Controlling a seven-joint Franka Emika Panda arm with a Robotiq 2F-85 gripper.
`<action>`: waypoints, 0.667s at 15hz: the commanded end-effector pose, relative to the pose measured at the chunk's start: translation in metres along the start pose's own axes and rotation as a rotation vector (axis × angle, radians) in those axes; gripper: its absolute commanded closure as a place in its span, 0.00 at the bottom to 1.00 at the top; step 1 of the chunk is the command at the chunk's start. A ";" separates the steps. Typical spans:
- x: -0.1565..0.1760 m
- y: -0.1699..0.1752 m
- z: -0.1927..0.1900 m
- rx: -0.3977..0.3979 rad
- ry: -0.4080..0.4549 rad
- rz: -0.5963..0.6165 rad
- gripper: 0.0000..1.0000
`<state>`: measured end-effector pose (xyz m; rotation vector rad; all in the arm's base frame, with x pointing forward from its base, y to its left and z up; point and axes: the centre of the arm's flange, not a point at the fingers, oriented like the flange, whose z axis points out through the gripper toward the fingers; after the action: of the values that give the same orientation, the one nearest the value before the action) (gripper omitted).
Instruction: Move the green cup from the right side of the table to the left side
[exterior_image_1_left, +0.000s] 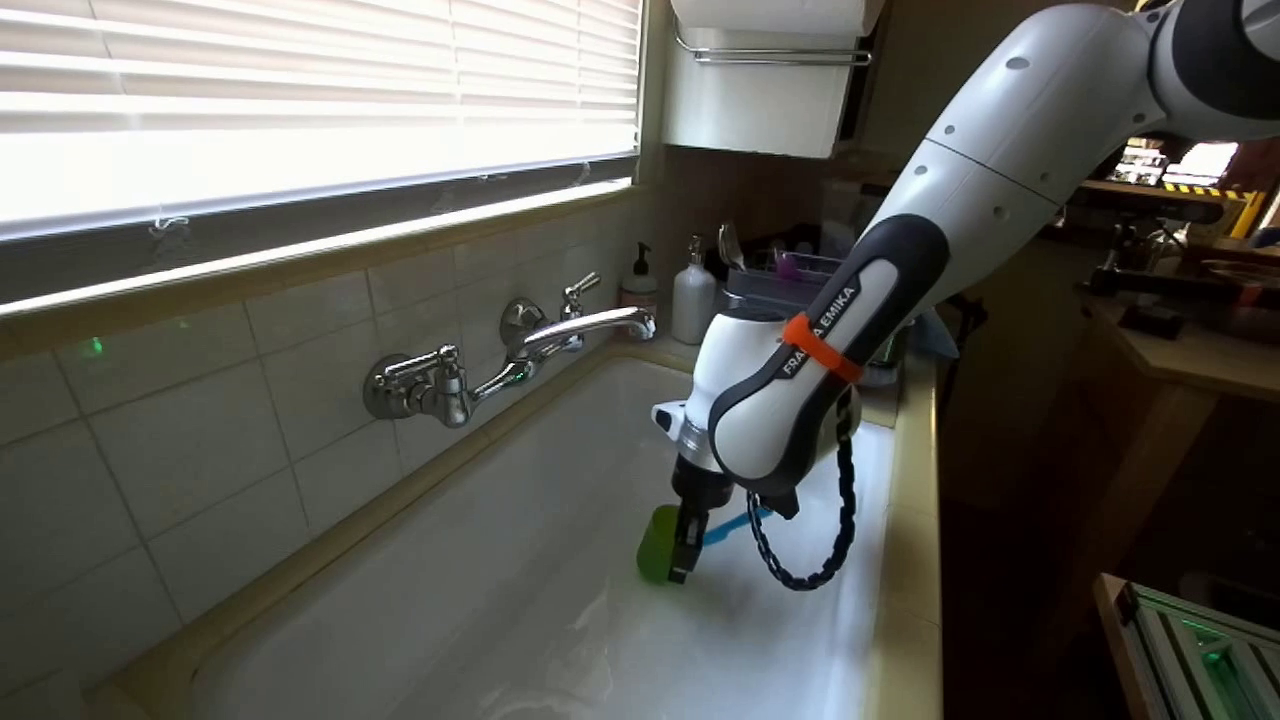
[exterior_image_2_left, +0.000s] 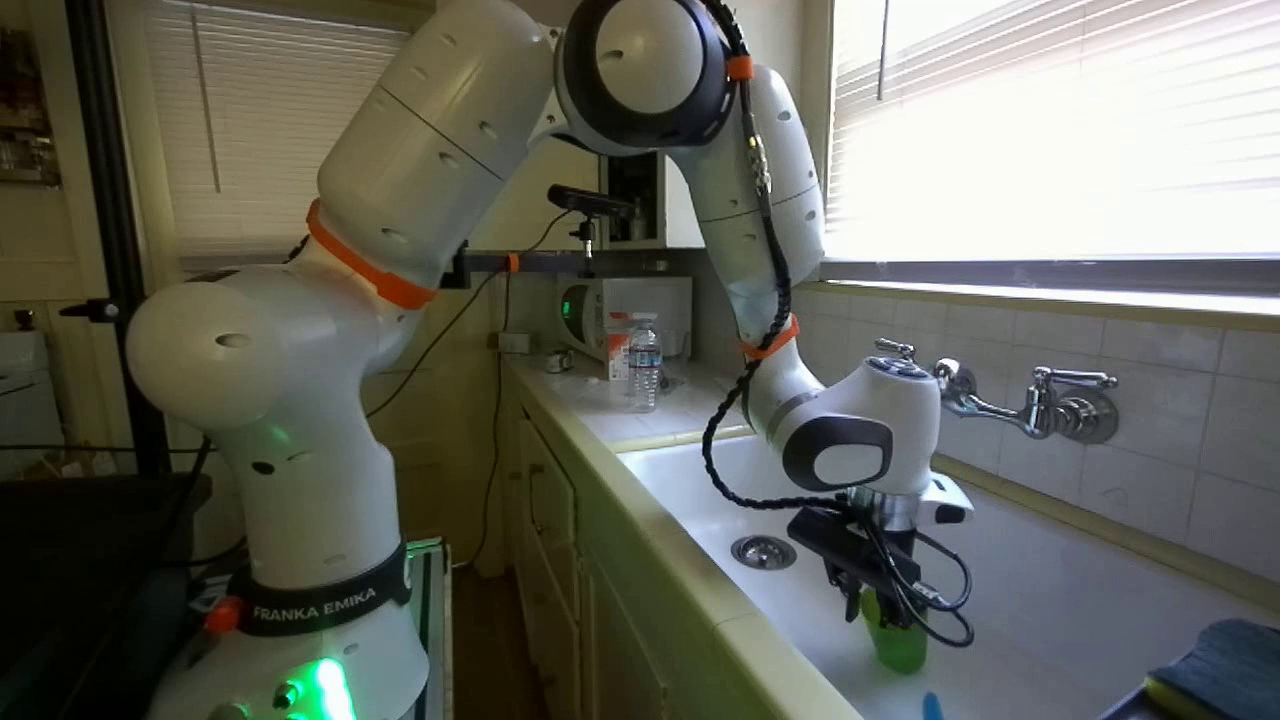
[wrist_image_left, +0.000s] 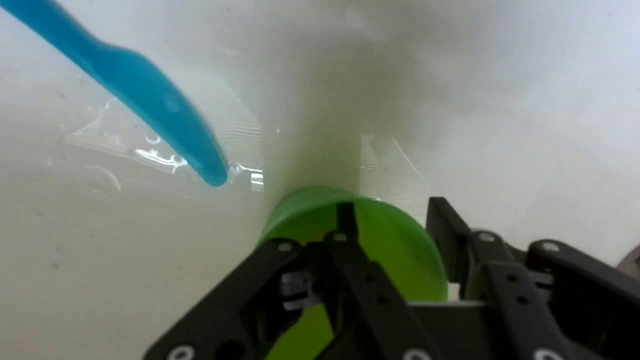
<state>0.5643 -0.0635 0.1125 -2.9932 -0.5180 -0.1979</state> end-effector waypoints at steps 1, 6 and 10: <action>-0.013 -0.004 0.003 0.014 0.000 0.021 0.26; -0.006 -0.007 0.000 0.018 0.041 0.012 0.00; 0.000 -0.011 -0.002 0.033 0.056 0.007 0.00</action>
<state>0.5633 -0.0550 0.1149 -2.9629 -0.5070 -0.2379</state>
